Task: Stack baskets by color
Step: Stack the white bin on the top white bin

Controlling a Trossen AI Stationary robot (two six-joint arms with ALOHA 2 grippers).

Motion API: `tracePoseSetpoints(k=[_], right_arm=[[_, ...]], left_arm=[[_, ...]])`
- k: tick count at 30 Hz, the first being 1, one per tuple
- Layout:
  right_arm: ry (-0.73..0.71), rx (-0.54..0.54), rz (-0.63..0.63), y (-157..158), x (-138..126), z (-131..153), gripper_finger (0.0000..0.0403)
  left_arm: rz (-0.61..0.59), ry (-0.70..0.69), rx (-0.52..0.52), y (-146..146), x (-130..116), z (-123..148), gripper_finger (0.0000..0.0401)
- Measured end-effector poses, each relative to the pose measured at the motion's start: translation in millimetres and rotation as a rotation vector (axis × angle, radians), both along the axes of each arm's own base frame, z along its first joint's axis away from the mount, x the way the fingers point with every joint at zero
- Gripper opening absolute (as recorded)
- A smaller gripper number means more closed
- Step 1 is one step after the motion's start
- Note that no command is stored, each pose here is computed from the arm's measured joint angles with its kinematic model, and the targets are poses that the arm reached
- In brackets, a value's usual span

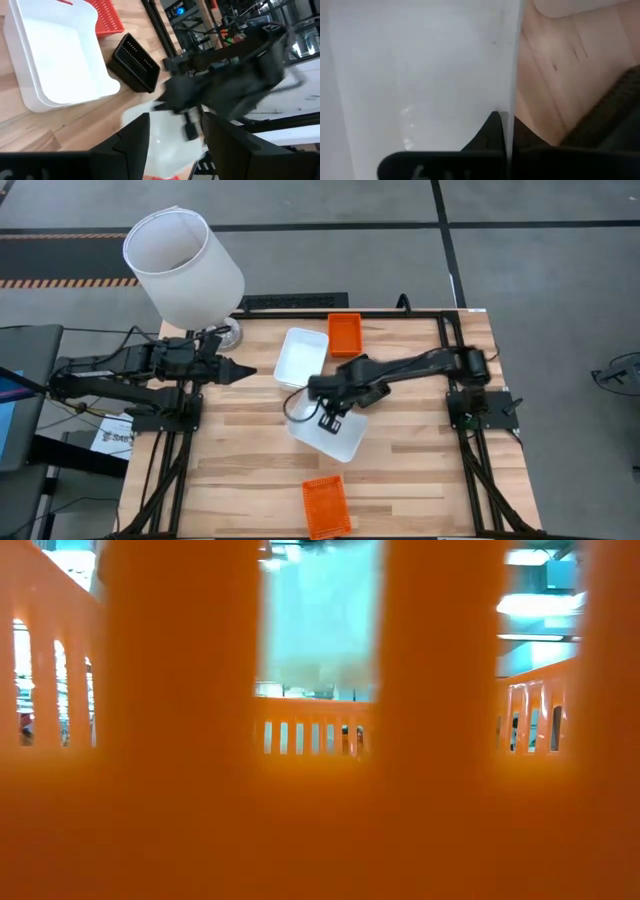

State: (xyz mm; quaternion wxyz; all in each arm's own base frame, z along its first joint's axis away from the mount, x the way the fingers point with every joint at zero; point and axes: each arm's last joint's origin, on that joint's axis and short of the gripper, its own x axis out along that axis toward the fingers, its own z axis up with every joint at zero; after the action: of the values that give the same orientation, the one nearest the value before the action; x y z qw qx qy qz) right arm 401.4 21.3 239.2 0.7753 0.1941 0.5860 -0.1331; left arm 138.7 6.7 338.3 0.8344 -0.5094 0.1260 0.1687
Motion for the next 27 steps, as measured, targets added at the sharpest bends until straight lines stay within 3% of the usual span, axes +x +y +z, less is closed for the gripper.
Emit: tracePoseSetpoints(k=[6,10,13,17,22,27], right_arm=[[-0.271,0.087,-0.117,-19,-32,81,0.0001],[-0.526,0.066,-0.372,-49,-50,128,0.0001],[-0.636,0.042,-0.585,-78,-57,142,0.0001],[-0.675,0.139,-0.839,-115,-53,134,0.0001],[-0.569,0.213,-1.071,-143,-35,95,0.0001],[-0.546,0.271,-1.15,-147,-11,65,0.0]], left_arm=[[0.001,0.008,0.001,0,-6,0,0.0171],[0.006,0.0,0.015,0,-8,1,0.0171],[0.003,0.0,0.037,0,-9,1,0.0171],[0.001,0.003,0.05,0,-9,1,0.0171],[0.001,0.001,0.048,0,-9,1,0.0171],[0.004,0.0,0.042,0,-9,1,0.0171]])
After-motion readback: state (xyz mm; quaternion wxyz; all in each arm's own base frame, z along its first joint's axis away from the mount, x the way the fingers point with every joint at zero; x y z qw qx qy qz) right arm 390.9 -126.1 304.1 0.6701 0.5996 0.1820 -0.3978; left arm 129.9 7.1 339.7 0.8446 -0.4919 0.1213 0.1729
